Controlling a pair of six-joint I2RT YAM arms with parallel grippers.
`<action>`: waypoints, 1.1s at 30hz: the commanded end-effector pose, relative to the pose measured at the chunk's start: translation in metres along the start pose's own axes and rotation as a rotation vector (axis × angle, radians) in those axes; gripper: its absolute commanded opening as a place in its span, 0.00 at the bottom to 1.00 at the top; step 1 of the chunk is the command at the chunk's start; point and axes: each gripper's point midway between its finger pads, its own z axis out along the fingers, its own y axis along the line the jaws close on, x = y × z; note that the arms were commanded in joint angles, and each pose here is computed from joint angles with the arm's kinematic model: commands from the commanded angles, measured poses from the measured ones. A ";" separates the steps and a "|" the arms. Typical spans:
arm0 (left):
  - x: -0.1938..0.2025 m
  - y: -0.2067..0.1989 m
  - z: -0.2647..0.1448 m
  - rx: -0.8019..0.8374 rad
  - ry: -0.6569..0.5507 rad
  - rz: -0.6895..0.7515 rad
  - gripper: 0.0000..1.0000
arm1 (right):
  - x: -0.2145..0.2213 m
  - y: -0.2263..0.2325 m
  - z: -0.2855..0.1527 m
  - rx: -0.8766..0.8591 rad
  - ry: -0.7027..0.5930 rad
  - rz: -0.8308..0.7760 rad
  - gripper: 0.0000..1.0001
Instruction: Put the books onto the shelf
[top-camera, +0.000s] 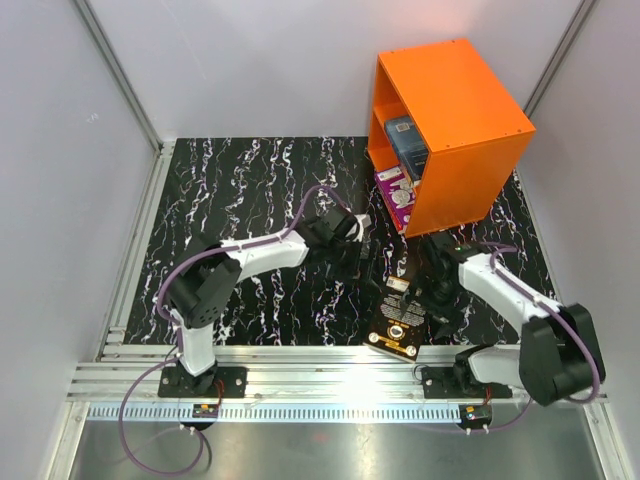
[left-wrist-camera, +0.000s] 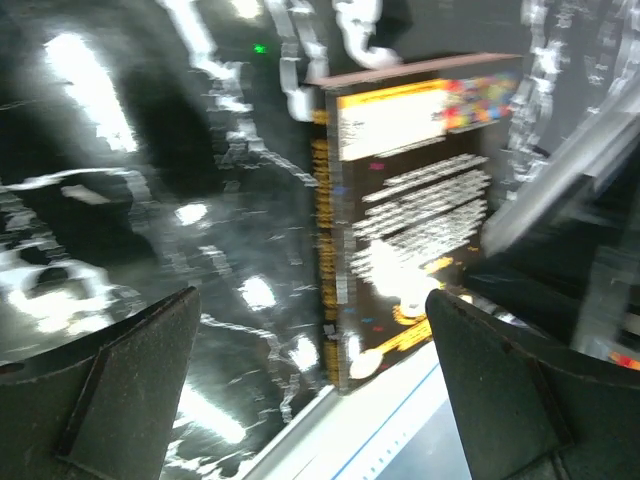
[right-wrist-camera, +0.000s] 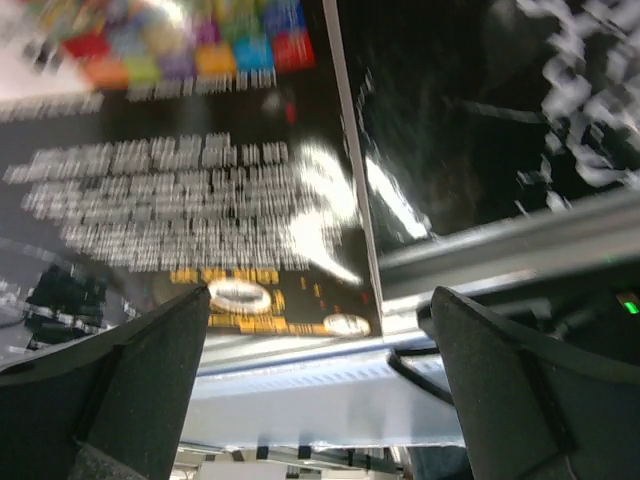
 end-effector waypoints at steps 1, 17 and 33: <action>-0.008 -0.029 0.001 0.110 -0.029 -0.007 0.99 | -0.013 0.027 0.028 -0.091 0.007 0.028 1.00; 0.031 -0.021 0.030 0.125 0.095 -0.078 0.99 | -0.048 0.044 0.044 -0.044 -0.054 0.051 0.38; 0.042 -0.061 0.014 0.425 0.112 -0.117 0.99 | -0.073 0.096 -0.025 -0.271 -0.185 0.007 0.00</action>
